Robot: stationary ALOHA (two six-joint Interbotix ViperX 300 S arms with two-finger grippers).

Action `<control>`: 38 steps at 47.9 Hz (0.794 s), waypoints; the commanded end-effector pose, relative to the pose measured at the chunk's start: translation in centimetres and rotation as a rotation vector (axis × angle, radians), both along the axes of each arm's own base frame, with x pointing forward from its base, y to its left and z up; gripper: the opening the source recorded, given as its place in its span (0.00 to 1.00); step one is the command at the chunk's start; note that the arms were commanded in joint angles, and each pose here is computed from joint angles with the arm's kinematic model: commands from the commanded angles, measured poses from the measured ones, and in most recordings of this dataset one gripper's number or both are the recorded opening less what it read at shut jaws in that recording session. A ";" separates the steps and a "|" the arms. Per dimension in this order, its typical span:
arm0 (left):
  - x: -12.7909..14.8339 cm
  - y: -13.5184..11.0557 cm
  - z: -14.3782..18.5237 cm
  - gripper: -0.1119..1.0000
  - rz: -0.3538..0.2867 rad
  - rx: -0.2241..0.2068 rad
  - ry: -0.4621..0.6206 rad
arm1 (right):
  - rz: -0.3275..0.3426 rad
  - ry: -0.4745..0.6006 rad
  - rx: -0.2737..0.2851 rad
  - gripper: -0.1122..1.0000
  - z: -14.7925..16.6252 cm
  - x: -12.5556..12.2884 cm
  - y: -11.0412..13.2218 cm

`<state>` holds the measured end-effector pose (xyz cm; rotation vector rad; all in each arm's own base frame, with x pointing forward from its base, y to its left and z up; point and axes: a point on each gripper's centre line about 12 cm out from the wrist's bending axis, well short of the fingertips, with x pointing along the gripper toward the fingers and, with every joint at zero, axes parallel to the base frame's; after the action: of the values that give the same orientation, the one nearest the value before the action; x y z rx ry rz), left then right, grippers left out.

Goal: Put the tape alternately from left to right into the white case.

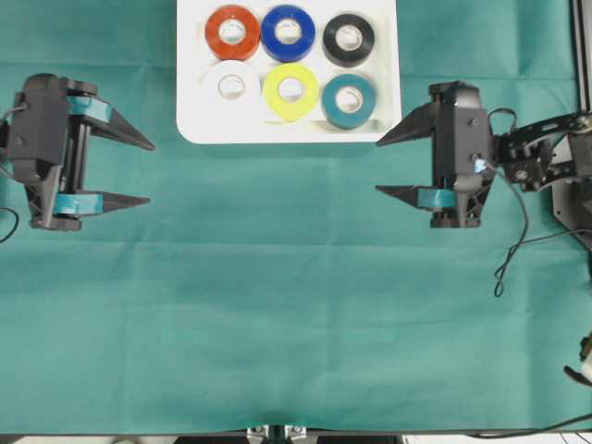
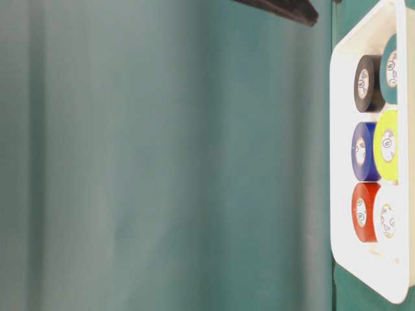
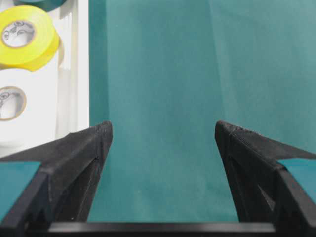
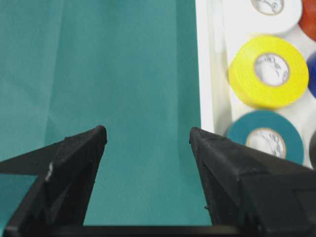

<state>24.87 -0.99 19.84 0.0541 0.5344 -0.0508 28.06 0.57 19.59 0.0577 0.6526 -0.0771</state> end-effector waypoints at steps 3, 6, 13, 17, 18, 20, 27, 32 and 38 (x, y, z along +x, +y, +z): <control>-0.7 0.0 0.6 0.43 -0.002 -0.003 -0.040 | -0.003 -0.037 0.012 0.78 0.8 -0.4 -0.2; -1.3 0.0 0.6 0.43 -0.001 -0.005 -0.052 | -0.005 -0.042 0.012 0.78 0.8 -0.6 -0.2; -2.5 0.1 0.8 0.43 0.000 -0.005 -0.084 | -0.018 -0.059 0.014 0.78 1.1 -1.4 -0.6; -3.0 0.1 1.0 0.43 0.001 -0.005 -0.103 | -0.024 -0.068 0.018 0.78 1.1 -1.8 -0.8; -3.1 0.1 1.0 0.43 0.001 -0.005 -0.106 | -0.026 -0.074 0.020 0.78 1.2 -1.9 -0.9; -3.3 0.1 1.0 0.43 0.001 -0.006 -0.113 | -0.026 -0.077 0.023 0.78 1.1 -2.1 -0.9; -3.9 0.2 1.0 0.43 0.000 -0.004 -0.129 | -0.038 -0.100 0.048 0.78 1.0 -2.7 -1.2; -4.4 0.2 0.8 0.43 -0.006 0.009 -0.135 | -0.046 -0.108 0.055 0.78 0.9 -3.4 -1.4; -4.9 0.2 0.9 0.43 -0.014 0.023 -0.151 | -0.055 -0.120 0.060 0.78 0.8 -4.3 -1.5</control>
<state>20.03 -0.79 20.23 0.0824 0.4079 -0.0543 23.95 -0.90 19.85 0.1301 0.5613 -0.1082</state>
